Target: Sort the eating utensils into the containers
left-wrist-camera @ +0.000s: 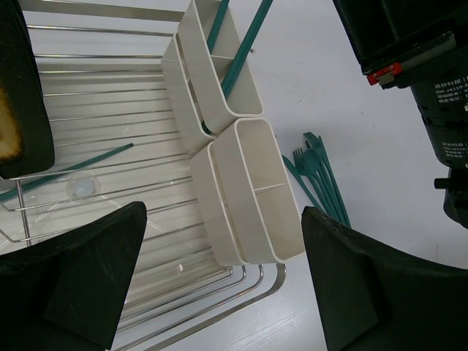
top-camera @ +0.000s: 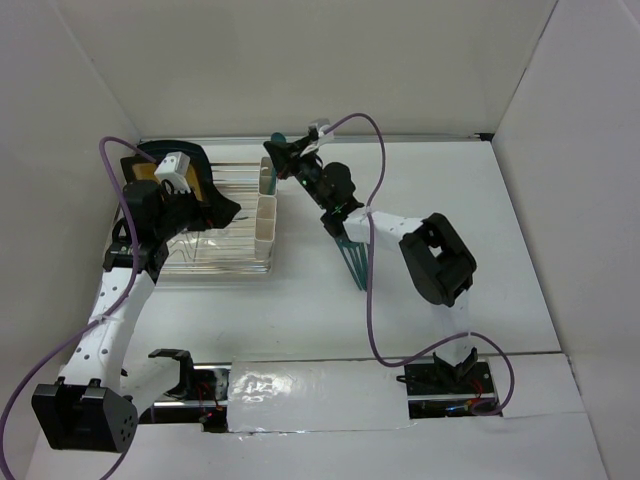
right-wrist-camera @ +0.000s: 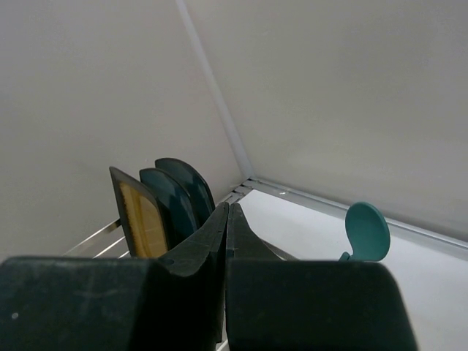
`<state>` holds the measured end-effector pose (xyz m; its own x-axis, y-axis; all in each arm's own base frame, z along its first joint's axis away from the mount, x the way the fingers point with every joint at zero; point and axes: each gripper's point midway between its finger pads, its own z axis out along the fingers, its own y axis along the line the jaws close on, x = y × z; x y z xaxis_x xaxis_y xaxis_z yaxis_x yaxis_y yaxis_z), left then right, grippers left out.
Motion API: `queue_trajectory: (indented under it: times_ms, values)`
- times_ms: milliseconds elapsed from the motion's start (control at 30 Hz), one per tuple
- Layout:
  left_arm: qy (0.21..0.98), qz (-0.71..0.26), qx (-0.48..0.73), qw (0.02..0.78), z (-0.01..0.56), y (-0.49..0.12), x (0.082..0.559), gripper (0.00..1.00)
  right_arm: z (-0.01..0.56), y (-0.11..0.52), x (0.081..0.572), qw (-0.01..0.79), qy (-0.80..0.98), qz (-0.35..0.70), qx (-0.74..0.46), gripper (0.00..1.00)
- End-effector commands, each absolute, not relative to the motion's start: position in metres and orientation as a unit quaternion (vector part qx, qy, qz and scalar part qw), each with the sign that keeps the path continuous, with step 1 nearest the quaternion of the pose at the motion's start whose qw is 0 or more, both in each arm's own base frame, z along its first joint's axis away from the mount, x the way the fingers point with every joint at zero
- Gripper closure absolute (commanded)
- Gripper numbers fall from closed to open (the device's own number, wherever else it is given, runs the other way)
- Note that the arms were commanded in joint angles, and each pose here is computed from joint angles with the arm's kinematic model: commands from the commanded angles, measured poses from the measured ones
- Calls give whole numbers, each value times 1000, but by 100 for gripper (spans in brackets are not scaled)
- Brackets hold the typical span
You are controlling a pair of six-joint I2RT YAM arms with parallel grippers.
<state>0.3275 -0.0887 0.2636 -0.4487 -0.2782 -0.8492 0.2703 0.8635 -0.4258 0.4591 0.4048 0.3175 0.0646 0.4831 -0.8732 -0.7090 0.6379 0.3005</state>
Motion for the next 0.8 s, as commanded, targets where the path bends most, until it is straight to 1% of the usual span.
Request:
queue_trajectory:
  times_ms: [0,267,300,333,433,500,533,567,600,633,667,700,733,767]
  values:
    - [795,-252,7,552,283,-85,332,0,377,395,440,751,495,422,-116,100]
    - [795,-256,15,550,282,-88,332,0,401,385,428,758,488,413,-127,100]
    - [794,-256,15,551,282,-88,332,0,393,386,429,753,498,410,-129,100]
    - [795,-257,15,550,282,-88,332,0,401,384,426,756,492,412,-128,100]
    - [794,-257,15,550,282,-88,332,0,394,381,423,747,511,405,-128,100]
    - [794,-257,15,550,282,-88,332,0,381,370,427,742,536,387,-111,94]
    - [794,-256,16,551,283,-88,332,0,380,363,425,733,556,376,-107,81]
    - [794,-256,16,551,283,-88,331,0,380,353,429,733,570,359,-91,77]
    - [794,-256,16,551,282,-87,332,0,365,345,428,721,594,346,-86,73]
    - [793,-256,16,553,284,-88,331,0,374,325,425,724,598,334,-76,62]
    - [793,-257,17,552,284,-88,330,0,357,312,423,708,631,313,-60,57]
    - [792,-255,16,554,284,-87,331,0,334,301,415,691,657,296,-54,44]
    - [791,-257,16,554,285,-88,330,0,323,288,411,682,674,281,-44,40]
    - [792,-258,18,554,285,-88,329,0,337,261,403,689,672,272,-19,36]
